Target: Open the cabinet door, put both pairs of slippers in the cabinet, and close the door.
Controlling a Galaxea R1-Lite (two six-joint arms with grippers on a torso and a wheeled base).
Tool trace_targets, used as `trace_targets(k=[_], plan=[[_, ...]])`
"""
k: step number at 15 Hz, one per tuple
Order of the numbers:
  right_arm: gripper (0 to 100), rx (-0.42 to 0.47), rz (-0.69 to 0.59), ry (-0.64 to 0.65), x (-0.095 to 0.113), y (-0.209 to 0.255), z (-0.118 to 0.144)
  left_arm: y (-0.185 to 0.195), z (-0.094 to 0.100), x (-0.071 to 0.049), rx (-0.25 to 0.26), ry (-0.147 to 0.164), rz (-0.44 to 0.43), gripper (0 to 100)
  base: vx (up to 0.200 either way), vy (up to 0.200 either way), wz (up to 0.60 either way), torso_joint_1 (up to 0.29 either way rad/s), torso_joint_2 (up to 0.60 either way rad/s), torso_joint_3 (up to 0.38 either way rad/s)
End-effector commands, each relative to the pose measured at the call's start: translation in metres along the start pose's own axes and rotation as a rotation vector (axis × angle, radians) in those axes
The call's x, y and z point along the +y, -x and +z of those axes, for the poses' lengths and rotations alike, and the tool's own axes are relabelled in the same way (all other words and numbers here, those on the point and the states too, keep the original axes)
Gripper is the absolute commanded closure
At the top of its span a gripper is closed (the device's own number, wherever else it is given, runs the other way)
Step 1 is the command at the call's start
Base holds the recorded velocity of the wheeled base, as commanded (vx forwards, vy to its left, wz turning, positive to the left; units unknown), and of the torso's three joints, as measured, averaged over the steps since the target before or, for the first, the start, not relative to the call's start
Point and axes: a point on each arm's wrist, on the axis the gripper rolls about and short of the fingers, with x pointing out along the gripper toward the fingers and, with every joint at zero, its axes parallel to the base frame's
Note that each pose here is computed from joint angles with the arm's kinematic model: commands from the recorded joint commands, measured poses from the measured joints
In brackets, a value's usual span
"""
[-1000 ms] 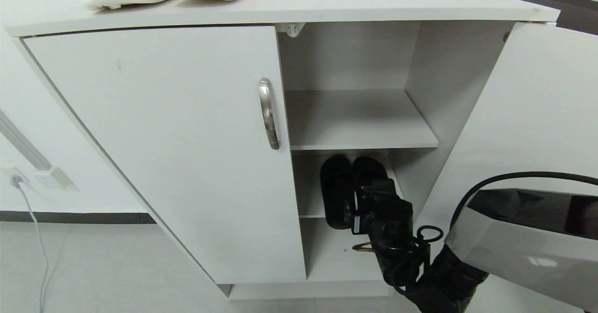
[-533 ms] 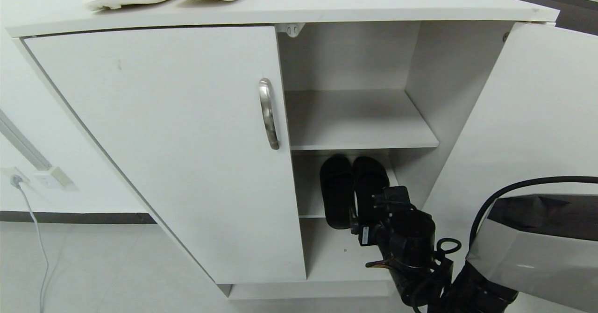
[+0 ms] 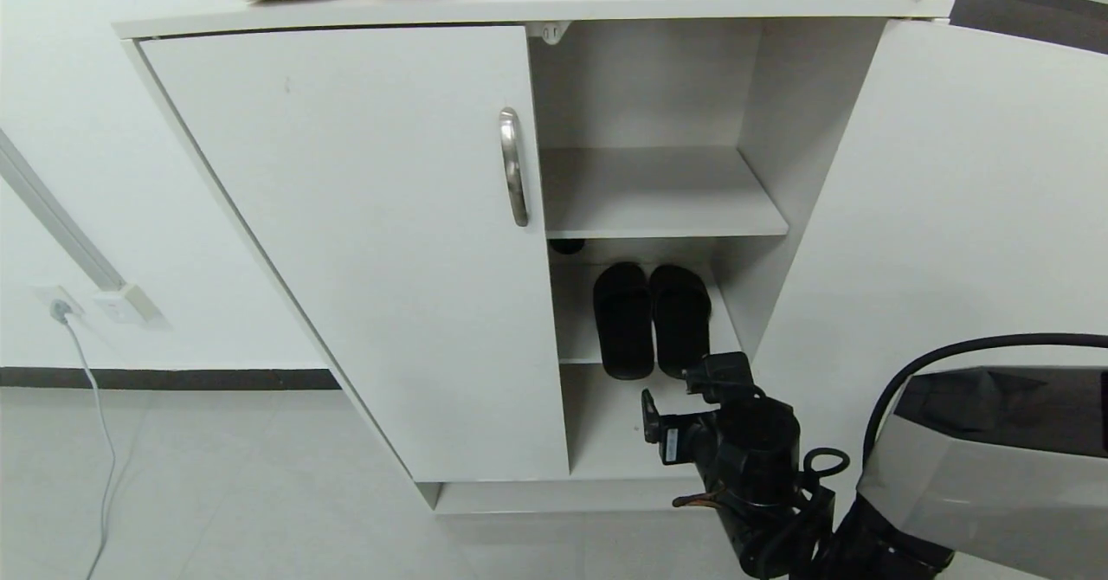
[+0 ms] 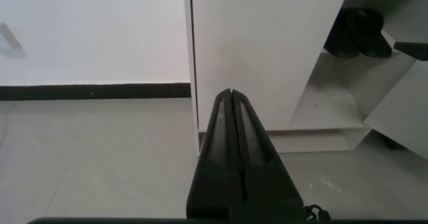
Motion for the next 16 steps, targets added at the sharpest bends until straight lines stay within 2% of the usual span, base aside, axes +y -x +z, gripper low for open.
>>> trace_targets(k=[1, 12, 16], plan=[[0, -0.004, 0.003, 0.001, 0.001, -0.001, 0.001, 0.000, 0.000, 0.000, 0.001, 0.000, 0.001, 100, 0.000, 0.000, 0.00, 0.000, 0.00, 0.000], [0, 0.021, 0.042, 0.014, 0.001, -0.001, -0.007, 0.000, 0.000, 0.000, 0.001, 0.000, -0.002, 100, 0.000, 0.000, 0.00, 0.000, 0.00, 0.000], [0, 0.019, 0.037, 0.013, 0.001, 0.000, -0.006, 0.000, 0.000, 0.000, 0.001, 0.000, -0.001, 100, 0.000, 0.000, 0.00, 0.004, 0.00, 0.145]])
